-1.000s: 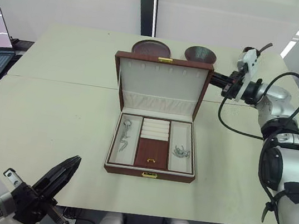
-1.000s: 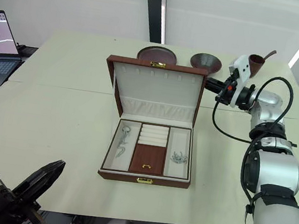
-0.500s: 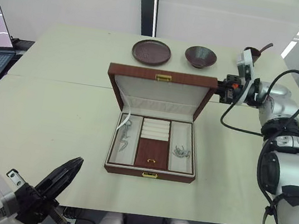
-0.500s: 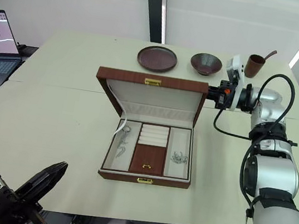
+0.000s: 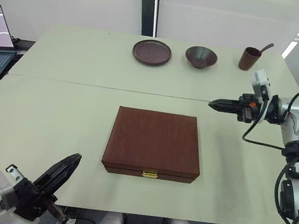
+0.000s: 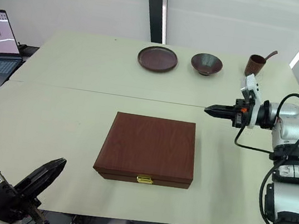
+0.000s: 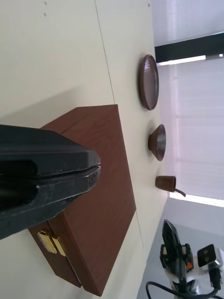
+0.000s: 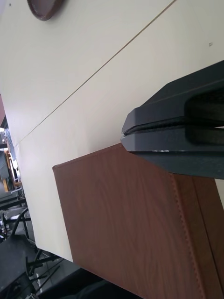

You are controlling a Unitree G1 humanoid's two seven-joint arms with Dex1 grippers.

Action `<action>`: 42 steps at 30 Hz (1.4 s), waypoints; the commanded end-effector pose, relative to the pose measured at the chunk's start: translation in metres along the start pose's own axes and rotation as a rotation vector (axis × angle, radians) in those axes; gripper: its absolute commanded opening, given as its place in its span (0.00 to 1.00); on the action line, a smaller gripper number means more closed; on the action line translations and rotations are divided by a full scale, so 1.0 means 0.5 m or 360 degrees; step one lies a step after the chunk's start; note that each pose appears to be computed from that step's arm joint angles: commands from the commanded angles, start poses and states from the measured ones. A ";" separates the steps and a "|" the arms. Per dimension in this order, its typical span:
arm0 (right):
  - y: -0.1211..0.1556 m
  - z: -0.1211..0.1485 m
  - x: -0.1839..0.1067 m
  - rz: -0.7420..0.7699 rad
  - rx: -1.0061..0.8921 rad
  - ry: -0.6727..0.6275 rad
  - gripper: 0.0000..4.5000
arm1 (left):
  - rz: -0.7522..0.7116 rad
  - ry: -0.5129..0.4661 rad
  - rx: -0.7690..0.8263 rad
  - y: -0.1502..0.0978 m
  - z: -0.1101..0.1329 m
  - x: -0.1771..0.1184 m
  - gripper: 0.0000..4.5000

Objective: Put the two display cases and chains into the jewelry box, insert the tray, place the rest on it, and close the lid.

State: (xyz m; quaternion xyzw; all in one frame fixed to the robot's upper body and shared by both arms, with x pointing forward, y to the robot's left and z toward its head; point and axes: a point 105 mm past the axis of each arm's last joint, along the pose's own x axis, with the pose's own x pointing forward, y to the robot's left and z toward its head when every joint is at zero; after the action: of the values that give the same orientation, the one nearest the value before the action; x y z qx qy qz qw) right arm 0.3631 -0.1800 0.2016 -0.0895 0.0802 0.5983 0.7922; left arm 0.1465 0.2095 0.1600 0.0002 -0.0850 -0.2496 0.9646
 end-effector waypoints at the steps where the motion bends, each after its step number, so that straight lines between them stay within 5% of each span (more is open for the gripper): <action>1: -0.012 0.007 -0.067 -0.0243 -0.0053 -0.0067 0.01 | 0.0198 0.0033 0.0032 0.084 0.014 -0.001 0.00; 6: 0.000 -0.071 -0.131 -0.0501 0.0019 0.0015 0.29 | 0.0233 0.0137 0.0101 0.156 -0.005 0.030 0.00; 8: 0.005 -0.100 -0.153 -0.0614 0.0040 0.0032 0.42 | 0.0268 0.0221 -0.0053 0.184 -0.030 0.037 0.00; 13: 0.028 -0.145 -0.189 -0.0798 0.0102 0.0018 0.73 | 0.0394 0.0258 0.0276 0.261 -0.029 0.082 0.00; 17: 0.045 -0.161 -0.206 -0.0889 0.0131 0.0003 1.00 | 0.0314 0.0266 0.0164 0.278 -0.051 0.114 0.20; 28: 0.082 -0.208 -0.239 -0.1022 0.0172 0.0086 1.00 | 0.0198 0.0408 0.0162 0.329 -0.092 0.140 0.97; 42: 0.078 -0.219 -0.241 -0.1039 0.0172 0.0109 1.00 | 0.0137 0.0453 0.0085 0.328 -0.091 0.139 1.00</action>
State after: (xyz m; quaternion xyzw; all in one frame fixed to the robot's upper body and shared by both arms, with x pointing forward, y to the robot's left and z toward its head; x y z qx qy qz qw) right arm 0.2874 -0.3065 0.1077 -0.0735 0.1258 0.3045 0.9413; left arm 0.2932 0.3136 0.1187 0.0448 0.0620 -0.2021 0.9764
